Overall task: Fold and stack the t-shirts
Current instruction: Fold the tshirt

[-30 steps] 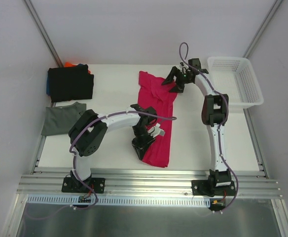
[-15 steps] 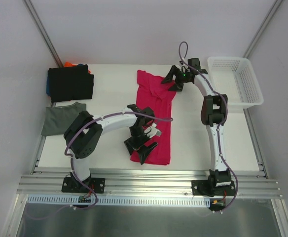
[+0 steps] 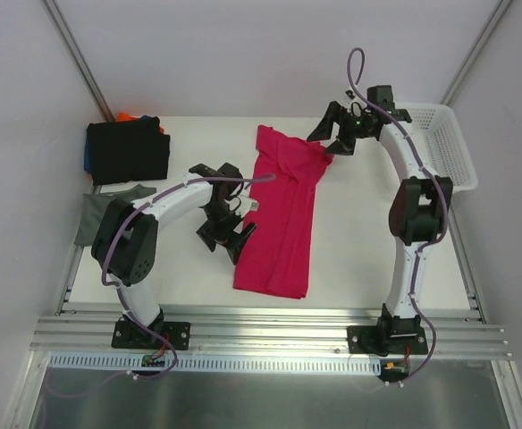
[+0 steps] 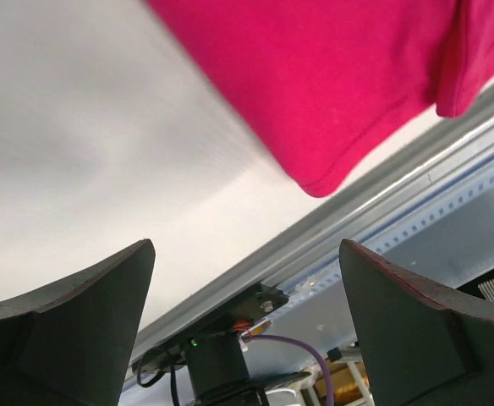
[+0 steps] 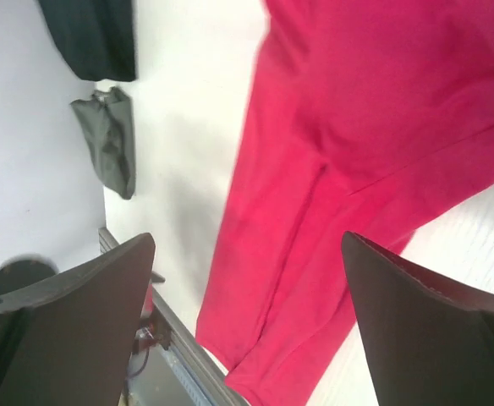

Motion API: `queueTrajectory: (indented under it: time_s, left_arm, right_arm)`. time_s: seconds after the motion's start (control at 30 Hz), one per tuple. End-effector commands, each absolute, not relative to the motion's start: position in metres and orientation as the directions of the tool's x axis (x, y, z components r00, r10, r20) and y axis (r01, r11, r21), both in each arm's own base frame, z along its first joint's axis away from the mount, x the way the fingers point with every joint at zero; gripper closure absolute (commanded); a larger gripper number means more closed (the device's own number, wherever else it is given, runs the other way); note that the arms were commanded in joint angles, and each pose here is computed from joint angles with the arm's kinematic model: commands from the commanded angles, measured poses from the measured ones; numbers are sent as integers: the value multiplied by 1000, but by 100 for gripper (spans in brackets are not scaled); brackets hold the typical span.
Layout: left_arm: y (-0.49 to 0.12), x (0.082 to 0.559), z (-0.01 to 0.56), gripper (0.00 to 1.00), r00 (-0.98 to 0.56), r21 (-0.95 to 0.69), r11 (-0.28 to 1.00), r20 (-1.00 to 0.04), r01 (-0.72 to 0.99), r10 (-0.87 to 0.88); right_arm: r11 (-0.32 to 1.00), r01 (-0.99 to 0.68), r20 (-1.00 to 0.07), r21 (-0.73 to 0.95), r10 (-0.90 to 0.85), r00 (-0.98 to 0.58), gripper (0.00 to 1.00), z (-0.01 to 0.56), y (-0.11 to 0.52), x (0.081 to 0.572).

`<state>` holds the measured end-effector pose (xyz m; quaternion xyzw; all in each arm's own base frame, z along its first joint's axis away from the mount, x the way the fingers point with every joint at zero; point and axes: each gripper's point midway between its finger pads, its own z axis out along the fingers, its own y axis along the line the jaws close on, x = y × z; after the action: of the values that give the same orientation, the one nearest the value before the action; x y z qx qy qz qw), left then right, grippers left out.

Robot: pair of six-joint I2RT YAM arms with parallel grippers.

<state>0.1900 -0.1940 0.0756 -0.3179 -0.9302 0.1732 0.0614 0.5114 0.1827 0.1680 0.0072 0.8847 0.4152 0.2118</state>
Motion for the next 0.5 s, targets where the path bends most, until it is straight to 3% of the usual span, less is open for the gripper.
queueTrajectory:
  time_s: [0.0,0.07,0.1,0.23,0.37,0.47]
  left_arm:
    - [-185,212,85,9,-799,-322,752,-25,576,601]
    - [-187,214,88,12,-816,-353,759,-27,548,577]
    - [-186,217,88,14,-830,-366,767,-24,527,558]
    - [-191,218,88,20,-851,-410,775,-8,481,524]
    - [-192,213,89,24,-871,-464,777,24,425,491]
    - [-191,201,87,26,-875,-494,781,80,382,478]
  right_arm:
    - [667,-127,-298,734,149,-943,3,193,177,451]
    - [671,-65,-221,739,150,-964,4,193,173,408]
    - [673,-26,-161,740,140,-977,15,189,173,382]
    - [687,127,97,715,82,-992,37,144,167,277]
    - [718,158,168,678,58,-984,41,123,166,218]
    - [724,195,236,662,46,-971,36,108,173,186]
